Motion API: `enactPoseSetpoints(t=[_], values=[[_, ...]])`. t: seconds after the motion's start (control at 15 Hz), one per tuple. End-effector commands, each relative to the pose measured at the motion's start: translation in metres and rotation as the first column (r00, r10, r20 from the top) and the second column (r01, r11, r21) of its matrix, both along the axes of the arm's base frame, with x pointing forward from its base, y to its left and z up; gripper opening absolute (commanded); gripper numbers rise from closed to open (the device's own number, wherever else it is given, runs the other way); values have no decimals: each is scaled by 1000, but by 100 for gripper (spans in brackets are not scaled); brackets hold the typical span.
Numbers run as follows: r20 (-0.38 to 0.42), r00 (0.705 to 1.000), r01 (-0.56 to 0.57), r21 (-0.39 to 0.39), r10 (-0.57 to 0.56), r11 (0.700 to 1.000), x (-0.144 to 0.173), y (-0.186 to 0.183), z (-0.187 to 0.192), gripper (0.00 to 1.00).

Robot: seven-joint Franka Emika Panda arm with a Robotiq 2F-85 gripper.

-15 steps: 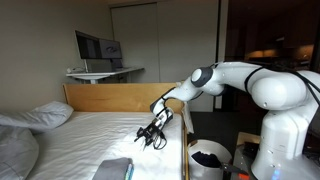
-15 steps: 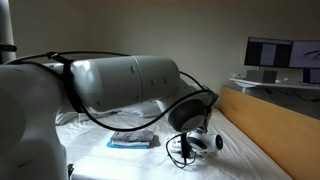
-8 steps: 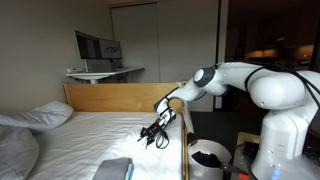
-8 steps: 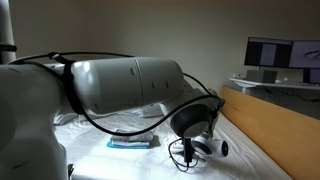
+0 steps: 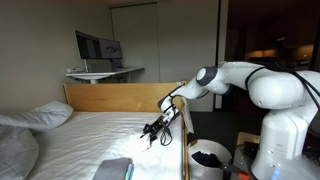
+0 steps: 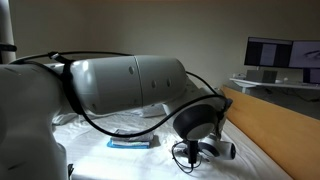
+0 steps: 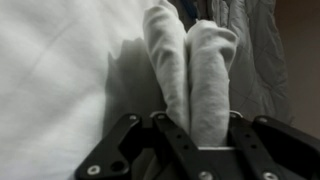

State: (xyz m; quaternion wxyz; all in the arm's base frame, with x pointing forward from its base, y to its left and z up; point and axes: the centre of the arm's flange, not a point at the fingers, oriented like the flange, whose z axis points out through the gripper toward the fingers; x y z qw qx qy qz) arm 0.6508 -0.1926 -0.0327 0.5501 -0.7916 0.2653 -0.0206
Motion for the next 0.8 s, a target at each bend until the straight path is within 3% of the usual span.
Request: enactPoseSetpoints(t=[0.0, 0.47, 0.73], values=[[31, 998, -60, 10, 59, 998, -2, 4, 41, 13], [58, 997, -40, -115, 47, 993, 13, 19, 105, 13], [89, 995, 62, -218, -43, 974, 17, 18, 128, 13]])
